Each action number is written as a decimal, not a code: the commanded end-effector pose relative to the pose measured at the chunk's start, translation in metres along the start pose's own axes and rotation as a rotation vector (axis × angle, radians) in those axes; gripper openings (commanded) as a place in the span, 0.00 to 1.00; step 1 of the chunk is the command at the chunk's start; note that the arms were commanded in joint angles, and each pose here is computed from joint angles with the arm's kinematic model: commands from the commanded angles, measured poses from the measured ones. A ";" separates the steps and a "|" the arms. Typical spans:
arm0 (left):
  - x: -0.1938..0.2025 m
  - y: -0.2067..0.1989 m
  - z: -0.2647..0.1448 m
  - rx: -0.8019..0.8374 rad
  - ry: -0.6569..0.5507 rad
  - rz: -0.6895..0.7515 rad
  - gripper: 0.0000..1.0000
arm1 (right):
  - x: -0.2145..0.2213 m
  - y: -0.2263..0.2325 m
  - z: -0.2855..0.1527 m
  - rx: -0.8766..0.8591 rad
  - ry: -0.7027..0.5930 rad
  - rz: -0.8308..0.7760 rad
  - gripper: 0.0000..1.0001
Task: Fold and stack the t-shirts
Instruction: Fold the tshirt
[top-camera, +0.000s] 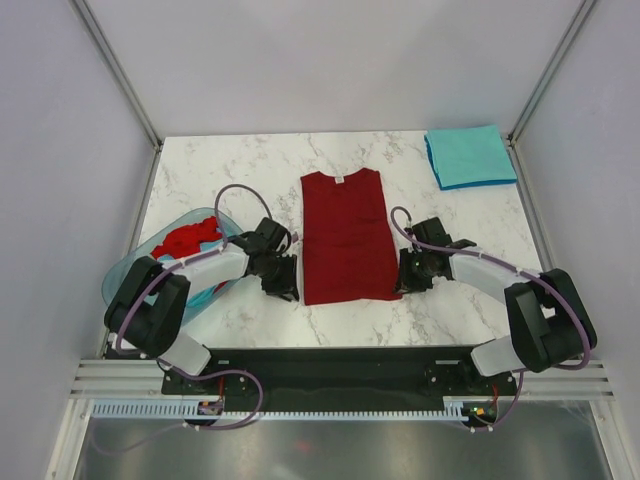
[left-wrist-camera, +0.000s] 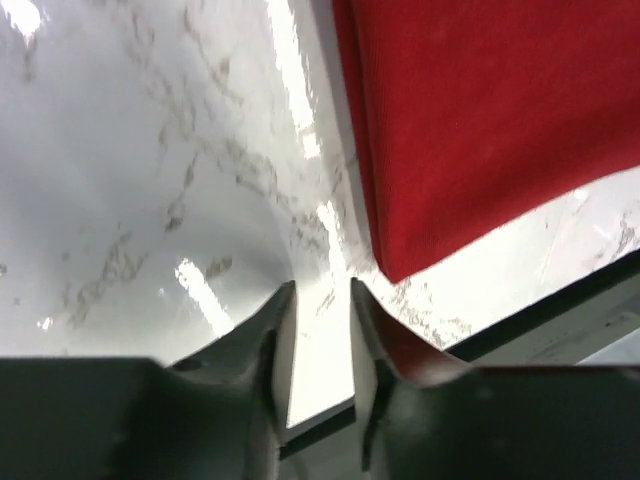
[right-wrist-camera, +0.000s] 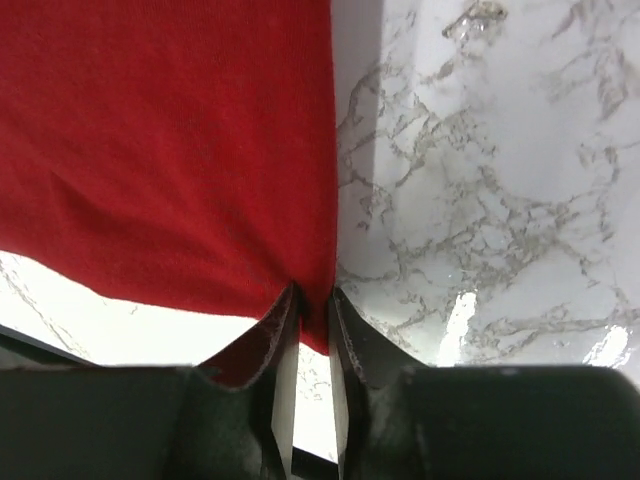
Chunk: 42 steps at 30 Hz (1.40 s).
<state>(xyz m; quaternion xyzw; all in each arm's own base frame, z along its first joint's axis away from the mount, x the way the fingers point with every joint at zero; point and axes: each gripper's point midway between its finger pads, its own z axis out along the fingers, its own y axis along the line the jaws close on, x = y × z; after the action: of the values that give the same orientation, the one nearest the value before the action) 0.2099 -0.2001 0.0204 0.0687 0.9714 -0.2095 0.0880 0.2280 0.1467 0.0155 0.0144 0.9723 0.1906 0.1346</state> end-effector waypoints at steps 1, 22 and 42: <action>-0.007 -0.006 -0.019 0.008 -0.079 0.017 0.38 | 0.002 -0.010 -0.003 0.073 -0.019 0.046 0.27; -0.172 -0.025 -0.016 -0.041 -0.239 0.249 0.40 | -0.102 0.022 -0.027 0.116 -0.171 -0.043 0.44; -0.203 0.002 0.012 -0.107 -0.234 0.143 0.02 | -0.105 0.019 -0.018 0.124 -0.174 -0.047 0.42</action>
<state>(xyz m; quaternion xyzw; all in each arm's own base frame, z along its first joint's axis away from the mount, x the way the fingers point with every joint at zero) 0.3914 -0.2327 0.0432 0.1392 0.9560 -0.1626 0.2007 0.3112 0.1467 0.0595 0.0177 0.9711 0.1234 0.2037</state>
